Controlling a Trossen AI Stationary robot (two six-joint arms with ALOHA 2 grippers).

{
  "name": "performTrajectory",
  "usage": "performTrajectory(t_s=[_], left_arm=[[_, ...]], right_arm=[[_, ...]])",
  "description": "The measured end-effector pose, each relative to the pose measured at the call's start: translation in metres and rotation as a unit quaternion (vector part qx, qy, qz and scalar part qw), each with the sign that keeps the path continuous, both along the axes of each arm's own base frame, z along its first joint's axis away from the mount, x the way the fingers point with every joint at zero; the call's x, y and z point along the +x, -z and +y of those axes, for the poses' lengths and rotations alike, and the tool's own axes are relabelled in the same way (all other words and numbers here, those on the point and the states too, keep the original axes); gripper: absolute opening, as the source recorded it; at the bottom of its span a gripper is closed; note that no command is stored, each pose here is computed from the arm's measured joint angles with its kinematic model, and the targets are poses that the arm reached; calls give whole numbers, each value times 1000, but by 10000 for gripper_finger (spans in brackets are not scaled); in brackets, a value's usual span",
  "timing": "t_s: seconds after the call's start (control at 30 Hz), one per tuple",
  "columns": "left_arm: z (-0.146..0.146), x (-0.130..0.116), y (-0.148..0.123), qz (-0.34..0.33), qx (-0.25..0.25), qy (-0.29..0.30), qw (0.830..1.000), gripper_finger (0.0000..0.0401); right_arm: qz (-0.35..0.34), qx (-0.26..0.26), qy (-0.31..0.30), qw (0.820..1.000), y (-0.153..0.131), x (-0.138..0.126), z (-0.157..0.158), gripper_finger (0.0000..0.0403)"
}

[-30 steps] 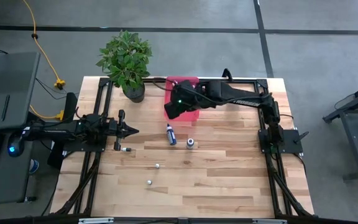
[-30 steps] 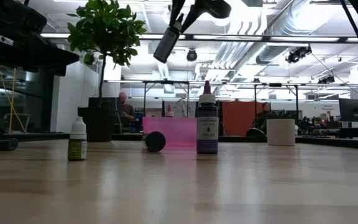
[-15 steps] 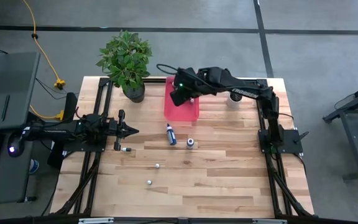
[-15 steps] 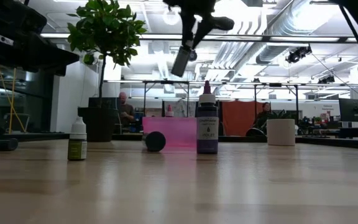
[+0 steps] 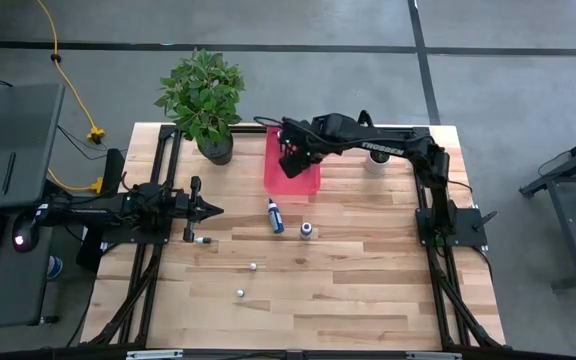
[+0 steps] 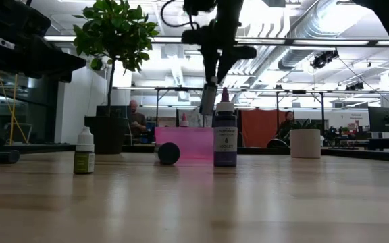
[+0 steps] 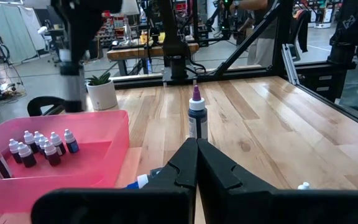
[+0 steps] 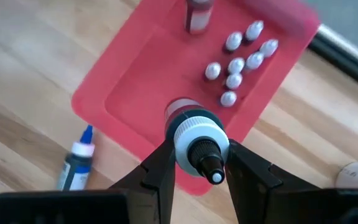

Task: Pick & Place food coloring
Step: Put the black food coloring bottle into the pink bin

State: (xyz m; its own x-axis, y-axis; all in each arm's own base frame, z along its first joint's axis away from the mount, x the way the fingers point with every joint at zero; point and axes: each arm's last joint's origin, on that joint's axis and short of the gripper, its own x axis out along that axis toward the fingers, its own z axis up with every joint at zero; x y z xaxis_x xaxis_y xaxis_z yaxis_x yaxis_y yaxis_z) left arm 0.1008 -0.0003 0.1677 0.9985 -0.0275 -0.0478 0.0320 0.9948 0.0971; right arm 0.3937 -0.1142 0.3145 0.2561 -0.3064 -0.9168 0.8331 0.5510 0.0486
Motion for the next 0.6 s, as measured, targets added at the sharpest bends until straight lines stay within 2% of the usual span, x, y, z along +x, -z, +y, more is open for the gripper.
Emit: performTrajectory(t_s=[0.27, 0.43, 0.6], left_arm=[[0, 0, 0, 0, 0, 0, 1000, 0], [0, 0, 0, 0, 0, 0, 1000, 0], [0, 0, 0, 0, 0, 0, 1000, 0]], right_arm=[[34, 21, -14, 999, 37, -3, -10, 114], [67, 6, -28, 997, 54, -7, -17, 115], [82, -13, -79, 993, 65, -8, -22, 116]])
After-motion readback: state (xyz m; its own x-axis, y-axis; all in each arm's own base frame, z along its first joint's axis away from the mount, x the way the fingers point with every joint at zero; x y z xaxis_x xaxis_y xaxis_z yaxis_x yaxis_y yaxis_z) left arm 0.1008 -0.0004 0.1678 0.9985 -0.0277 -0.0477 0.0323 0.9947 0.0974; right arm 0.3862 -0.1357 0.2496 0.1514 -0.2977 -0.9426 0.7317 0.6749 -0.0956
